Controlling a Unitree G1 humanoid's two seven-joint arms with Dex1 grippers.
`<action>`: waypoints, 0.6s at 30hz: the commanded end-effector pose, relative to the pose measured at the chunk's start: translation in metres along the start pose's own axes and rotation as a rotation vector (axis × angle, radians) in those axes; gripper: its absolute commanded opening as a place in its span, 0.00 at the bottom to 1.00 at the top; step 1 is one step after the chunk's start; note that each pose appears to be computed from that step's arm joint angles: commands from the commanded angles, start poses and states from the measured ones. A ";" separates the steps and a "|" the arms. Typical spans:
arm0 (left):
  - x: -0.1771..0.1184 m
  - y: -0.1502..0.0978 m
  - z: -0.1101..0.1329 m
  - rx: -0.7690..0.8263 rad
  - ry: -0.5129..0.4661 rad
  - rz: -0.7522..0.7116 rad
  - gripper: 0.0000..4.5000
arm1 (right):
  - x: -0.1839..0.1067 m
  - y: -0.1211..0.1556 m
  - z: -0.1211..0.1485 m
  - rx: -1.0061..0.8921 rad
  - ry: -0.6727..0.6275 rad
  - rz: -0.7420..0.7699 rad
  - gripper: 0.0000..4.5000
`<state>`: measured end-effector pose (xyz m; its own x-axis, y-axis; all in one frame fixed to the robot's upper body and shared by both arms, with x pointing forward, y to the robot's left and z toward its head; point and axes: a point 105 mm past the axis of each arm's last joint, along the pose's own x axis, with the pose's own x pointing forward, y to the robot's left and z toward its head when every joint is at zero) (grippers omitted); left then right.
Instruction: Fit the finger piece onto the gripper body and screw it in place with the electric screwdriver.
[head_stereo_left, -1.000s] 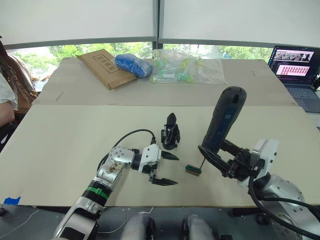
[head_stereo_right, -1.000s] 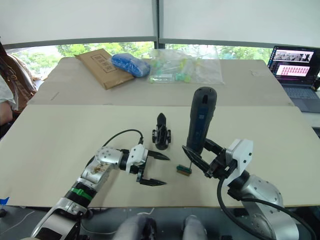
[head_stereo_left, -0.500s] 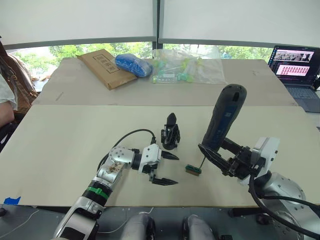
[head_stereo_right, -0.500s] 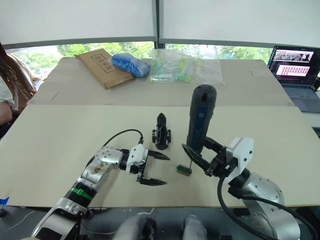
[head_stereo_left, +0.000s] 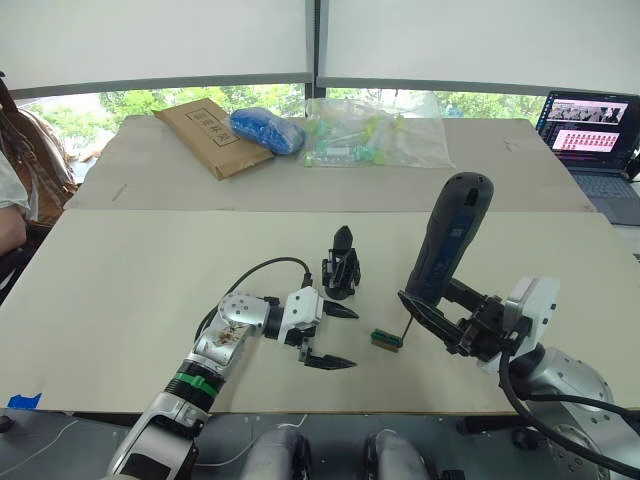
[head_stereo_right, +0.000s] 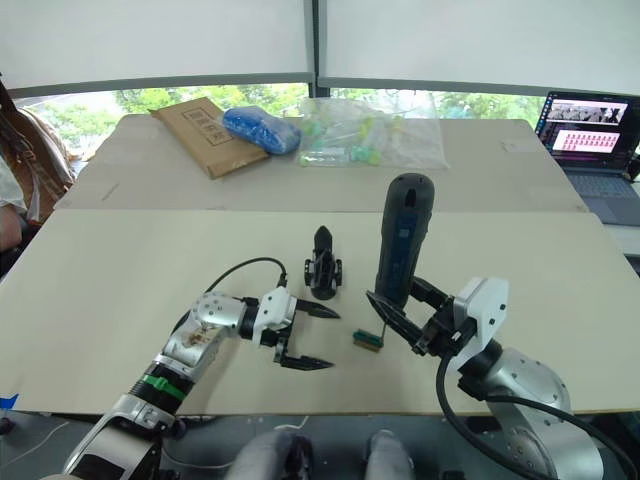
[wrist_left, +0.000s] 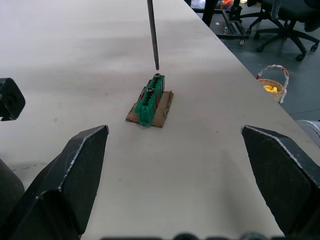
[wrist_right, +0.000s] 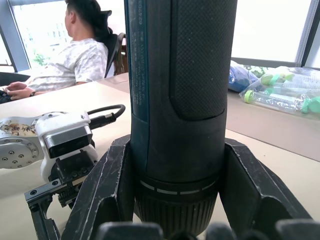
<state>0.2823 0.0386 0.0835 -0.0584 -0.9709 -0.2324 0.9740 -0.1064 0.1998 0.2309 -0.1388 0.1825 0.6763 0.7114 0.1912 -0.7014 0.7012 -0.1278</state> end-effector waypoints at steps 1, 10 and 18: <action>0.002 0.003 0.010 0.037 -0.017 -0.007 1.00 | 0.002 0.001 0.019 -0.054 -0.071 0.012 0.43; 0.003 0.002 0.011 0.037 -0.018 -0.007 1.00 | 0.002 0.003 0.017 -0.047 -0.063 0.013 0.43; 0.003 0.002 0.011 0.037 -0.020 -0.010 1.00 | 0.002 0.003 0.017 -0.048 -0.056 0.010 0.43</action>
<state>0.2822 0.0383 0.0835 -0.0589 -0.9710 -0.2319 0.9740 -0.1068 0.1996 0.2315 -0.1386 0.1834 0.6766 0.7104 0.1941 -0.7000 0.7022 -0.1299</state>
